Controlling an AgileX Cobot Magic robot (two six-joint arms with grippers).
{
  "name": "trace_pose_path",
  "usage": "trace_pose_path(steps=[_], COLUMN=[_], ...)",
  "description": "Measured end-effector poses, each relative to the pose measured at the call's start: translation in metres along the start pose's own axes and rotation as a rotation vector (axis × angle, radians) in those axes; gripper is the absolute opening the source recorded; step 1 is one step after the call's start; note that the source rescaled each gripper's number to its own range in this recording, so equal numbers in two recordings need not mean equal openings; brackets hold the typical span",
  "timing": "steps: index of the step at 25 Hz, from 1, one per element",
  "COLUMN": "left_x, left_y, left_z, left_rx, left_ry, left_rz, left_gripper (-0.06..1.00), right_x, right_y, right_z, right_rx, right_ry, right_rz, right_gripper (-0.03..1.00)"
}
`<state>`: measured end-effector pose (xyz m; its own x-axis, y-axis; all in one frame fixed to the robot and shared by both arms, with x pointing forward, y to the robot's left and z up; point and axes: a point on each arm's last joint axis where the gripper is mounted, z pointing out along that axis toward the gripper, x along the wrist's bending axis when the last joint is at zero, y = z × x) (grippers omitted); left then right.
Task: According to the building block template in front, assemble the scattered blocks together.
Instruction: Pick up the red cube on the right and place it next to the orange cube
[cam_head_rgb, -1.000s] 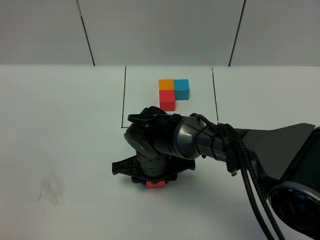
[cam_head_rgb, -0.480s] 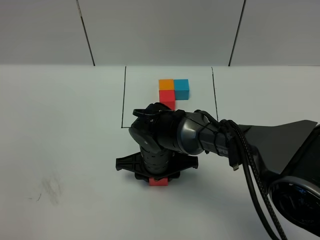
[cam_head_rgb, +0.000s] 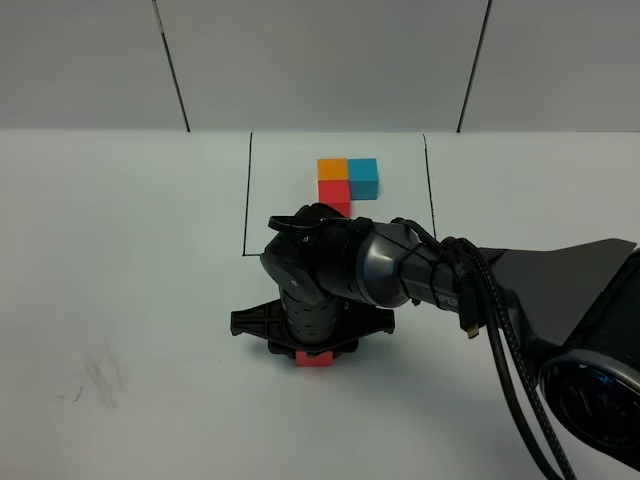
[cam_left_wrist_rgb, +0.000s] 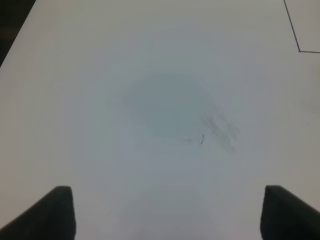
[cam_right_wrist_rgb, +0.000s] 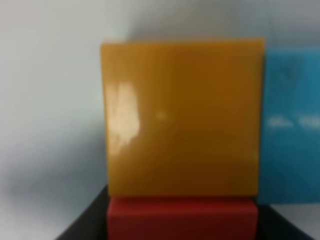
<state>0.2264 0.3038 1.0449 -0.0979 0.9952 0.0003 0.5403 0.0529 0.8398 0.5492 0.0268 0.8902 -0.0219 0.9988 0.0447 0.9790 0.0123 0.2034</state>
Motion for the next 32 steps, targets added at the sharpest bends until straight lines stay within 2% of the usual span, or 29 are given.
trace_pose_path(steps=[32], left_x=[0.0001], left_y=[0.0], left_z=[0.0], left_rx=[0.0], left_ry=[0.001], left_rz=[0.002], left_gripper=[0.64], right_x=[-0.0007], right_y=[0.0013], right_z=[0.0042], right_rx=[0.013], right_ry=[-0.004], right_rz=[0.015], right_gripper=[0.0])
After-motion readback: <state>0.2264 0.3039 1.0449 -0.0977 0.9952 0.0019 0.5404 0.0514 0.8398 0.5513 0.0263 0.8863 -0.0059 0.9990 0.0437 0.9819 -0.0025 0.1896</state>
